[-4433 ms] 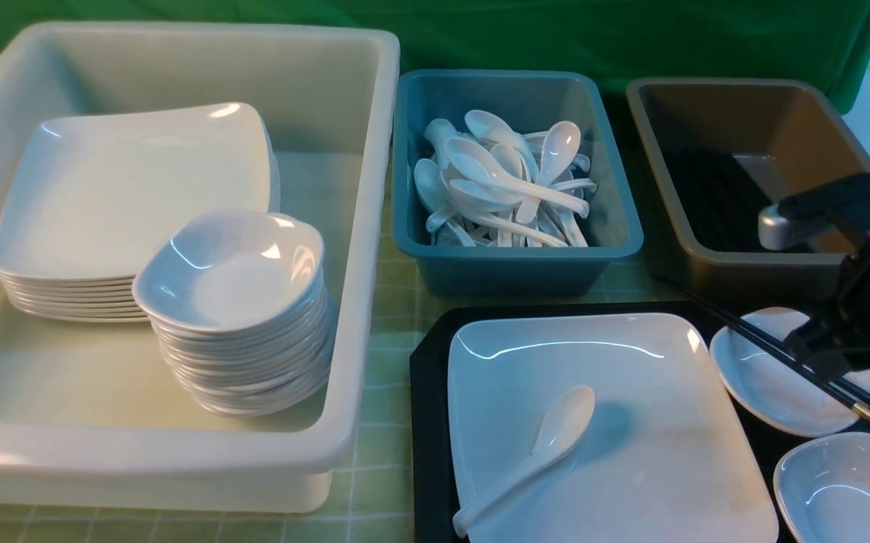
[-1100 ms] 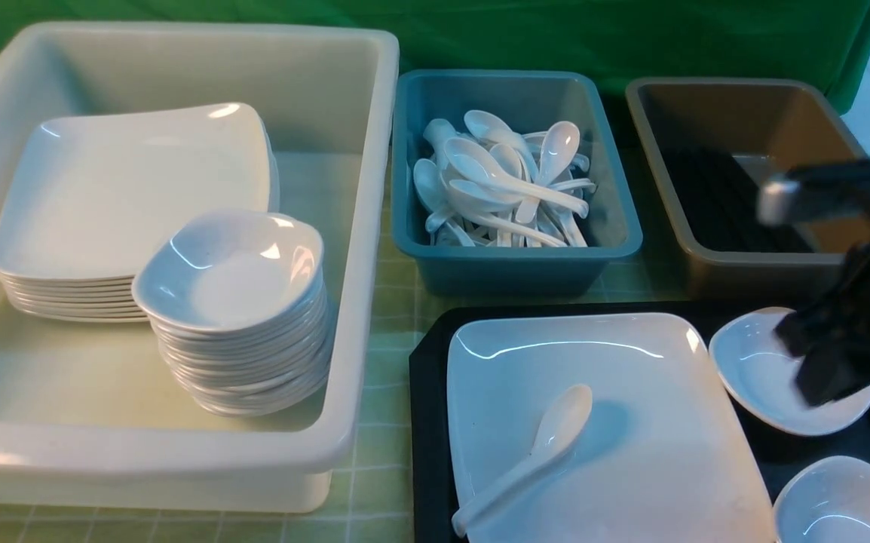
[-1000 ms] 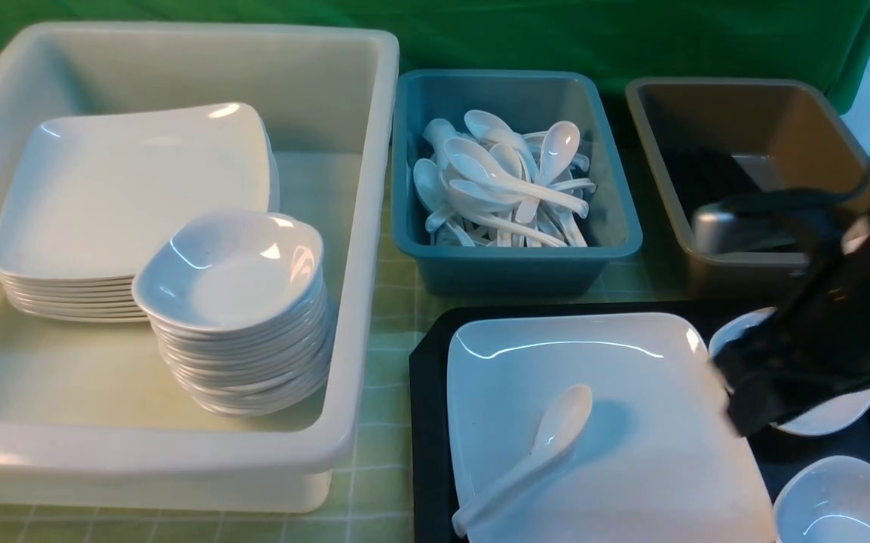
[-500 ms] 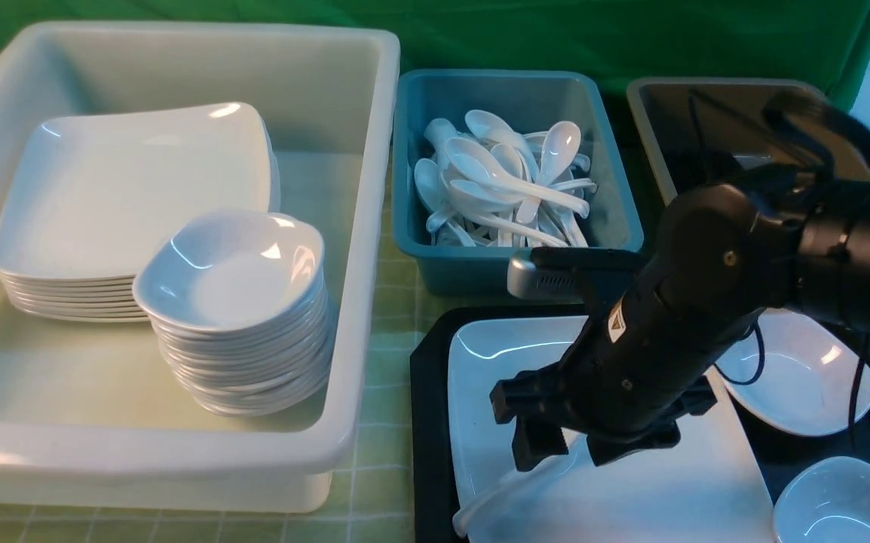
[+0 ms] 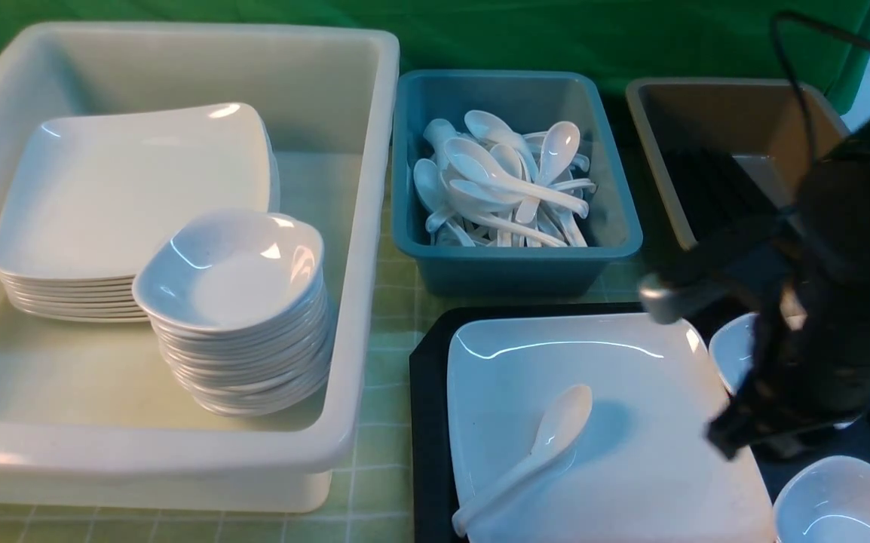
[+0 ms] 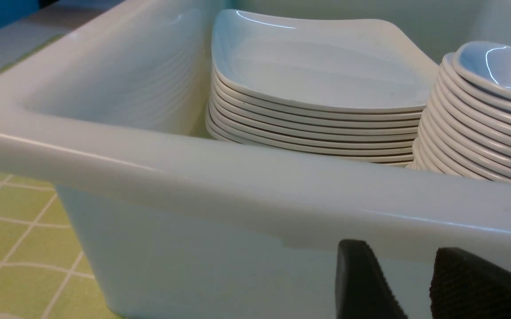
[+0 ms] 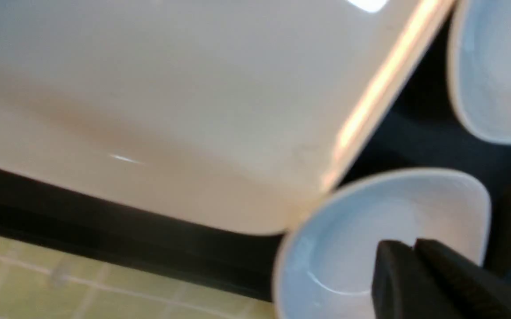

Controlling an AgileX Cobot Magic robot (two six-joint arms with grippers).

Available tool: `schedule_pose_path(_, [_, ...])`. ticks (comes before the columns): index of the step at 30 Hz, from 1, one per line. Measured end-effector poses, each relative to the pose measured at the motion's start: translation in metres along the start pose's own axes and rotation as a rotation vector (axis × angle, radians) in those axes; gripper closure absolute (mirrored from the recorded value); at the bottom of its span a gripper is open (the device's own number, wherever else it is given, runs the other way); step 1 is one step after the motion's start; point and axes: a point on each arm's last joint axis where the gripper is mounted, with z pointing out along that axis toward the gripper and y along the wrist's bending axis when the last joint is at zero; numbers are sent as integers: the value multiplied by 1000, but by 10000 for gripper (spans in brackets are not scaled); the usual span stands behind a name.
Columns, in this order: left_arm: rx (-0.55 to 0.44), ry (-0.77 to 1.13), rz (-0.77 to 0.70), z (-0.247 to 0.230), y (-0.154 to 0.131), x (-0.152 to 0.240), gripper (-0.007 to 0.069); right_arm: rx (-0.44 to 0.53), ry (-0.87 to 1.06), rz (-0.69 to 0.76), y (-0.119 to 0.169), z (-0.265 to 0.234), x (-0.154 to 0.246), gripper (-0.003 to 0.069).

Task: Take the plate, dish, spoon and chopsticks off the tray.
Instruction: Use the right arm to grab a small plate from the dinner plate

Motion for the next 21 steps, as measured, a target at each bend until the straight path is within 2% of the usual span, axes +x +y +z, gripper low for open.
schedule_pose_path(5, [0,0,0,0,0,0,401,-19,91,0,-63,38,10,652])
schedule_pose_path(7, [0,0,0,0,0,0,401,-33,99,-15,-80,52,10,616])
schedule_pose_path(9, [0,0,0,0,0,0,401,-40,81,-15,-91,63,7,544])
schedule_pose_path(11, [0,0,0,0,0,0,401,-42,66,-25,-96,72,3,453])
schedule_pose_path(12, [0,0,0,0,0,0,401,-46,59,-49,-98,79,1,363])
schedule_pose_path(14, [0,0,0,0,0,0,401,-53,67,-88,-98,86,-1,293])
schedule_pose_path(15, [0,0,0,0,0,0,401,-65,83,-146,-98,95,-3,223])
schedule_pose_path(17, [0,0,0,0,0,0,401,-83,106,-201,-96,105,-5,184])
schedule_pose_path(19, [0,0,0,0,0,0,401,-94,122,-228,-95,111,-5,181])
schedule_pose_path(21, [0,0,0,0,0,0,401,-113,156,-252,-94,121,-6,209])
